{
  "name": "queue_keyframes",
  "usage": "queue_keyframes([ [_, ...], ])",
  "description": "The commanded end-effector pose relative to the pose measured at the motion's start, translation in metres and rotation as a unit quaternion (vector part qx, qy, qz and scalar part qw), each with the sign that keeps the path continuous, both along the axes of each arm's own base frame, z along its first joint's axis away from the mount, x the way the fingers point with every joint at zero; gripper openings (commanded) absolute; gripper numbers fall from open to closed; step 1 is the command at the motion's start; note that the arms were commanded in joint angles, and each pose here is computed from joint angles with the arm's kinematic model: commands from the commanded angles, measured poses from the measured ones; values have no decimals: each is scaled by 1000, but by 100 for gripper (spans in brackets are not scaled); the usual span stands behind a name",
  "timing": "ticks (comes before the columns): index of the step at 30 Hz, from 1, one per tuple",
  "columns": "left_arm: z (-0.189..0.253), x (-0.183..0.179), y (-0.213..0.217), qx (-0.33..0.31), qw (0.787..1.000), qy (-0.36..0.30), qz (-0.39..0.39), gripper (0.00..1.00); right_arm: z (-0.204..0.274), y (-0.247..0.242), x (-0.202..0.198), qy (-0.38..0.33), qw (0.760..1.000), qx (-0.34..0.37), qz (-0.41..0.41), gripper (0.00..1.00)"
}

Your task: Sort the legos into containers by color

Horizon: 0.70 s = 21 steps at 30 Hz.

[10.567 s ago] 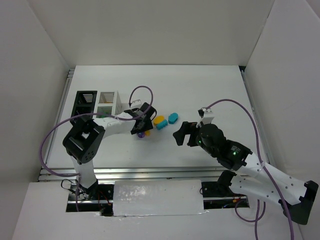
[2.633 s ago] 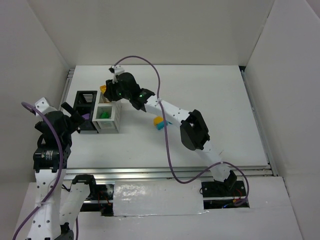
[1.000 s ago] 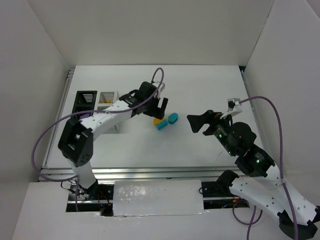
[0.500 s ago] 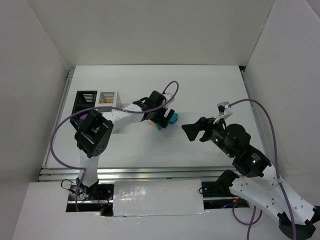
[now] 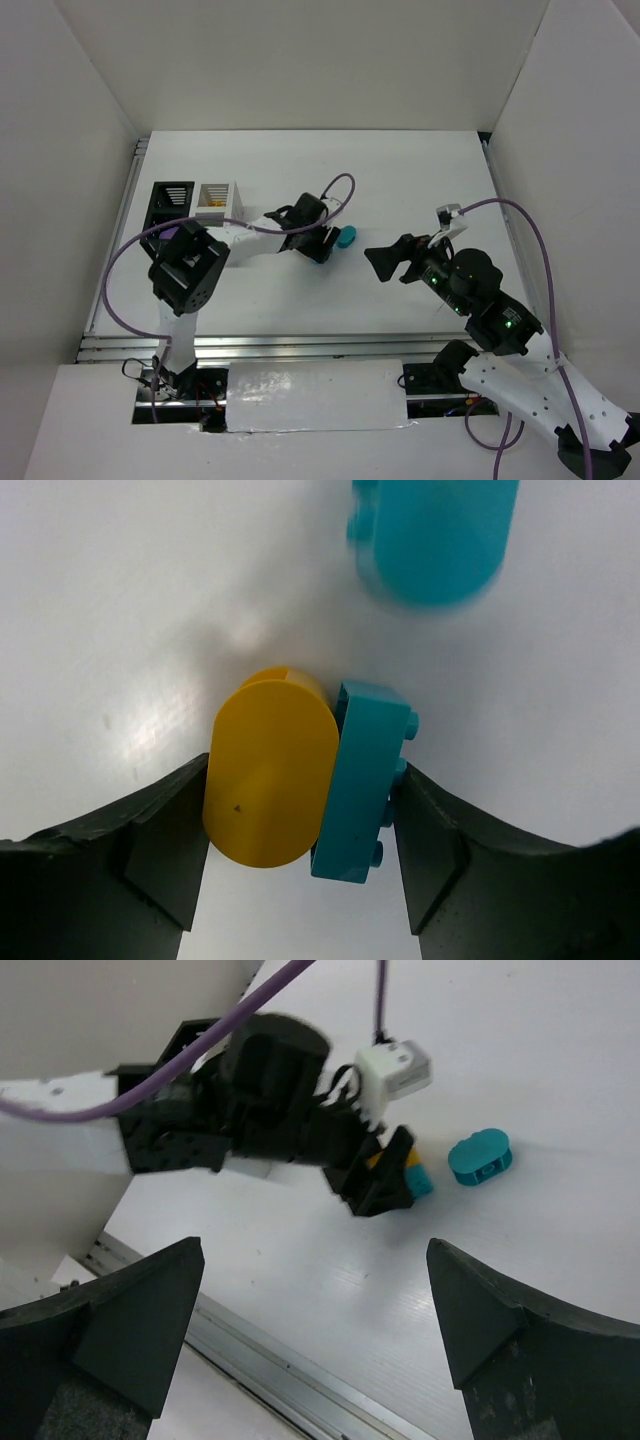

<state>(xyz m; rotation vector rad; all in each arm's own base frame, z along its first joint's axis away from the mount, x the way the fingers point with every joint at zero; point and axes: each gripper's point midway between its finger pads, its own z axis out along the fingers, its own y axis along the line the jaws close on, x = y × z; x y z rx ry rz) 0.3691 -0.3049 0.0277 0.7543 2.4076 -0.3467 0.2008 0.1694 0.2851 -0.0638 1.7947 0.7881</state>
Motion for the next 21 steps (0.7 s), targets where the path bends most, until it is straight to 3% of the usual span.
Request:
queue_keyframes([
  [1,38,-20,-1,-55,998,-31,-3,0,3,-13,12,-2,998,19,-56,100],
  [2,76,-26,-2,-90,993,-68,-11,0,2,-26,21,11,993,38,-109,100],
  [3,72,-45,3,-95,993,-69,-22,0,-6,-35,23,30,989,42,-142,100],
  [5,113,-68,-1,-140,979,-143,-44,0,-8,-38,27,52,980,88,-173,99],
  [7,163,-85,-3,-188,956,-216,-60,0,-14,-24,27,68,980,109,-149,96],
  [13,210,-140,-5,-267,920,-257,-126,0,-19,41,19,112,982,152,-10,91],
  [21,220,-150,0,-265,916,-270,-130,0,-6,77,5,116,975,174,69,87],
])
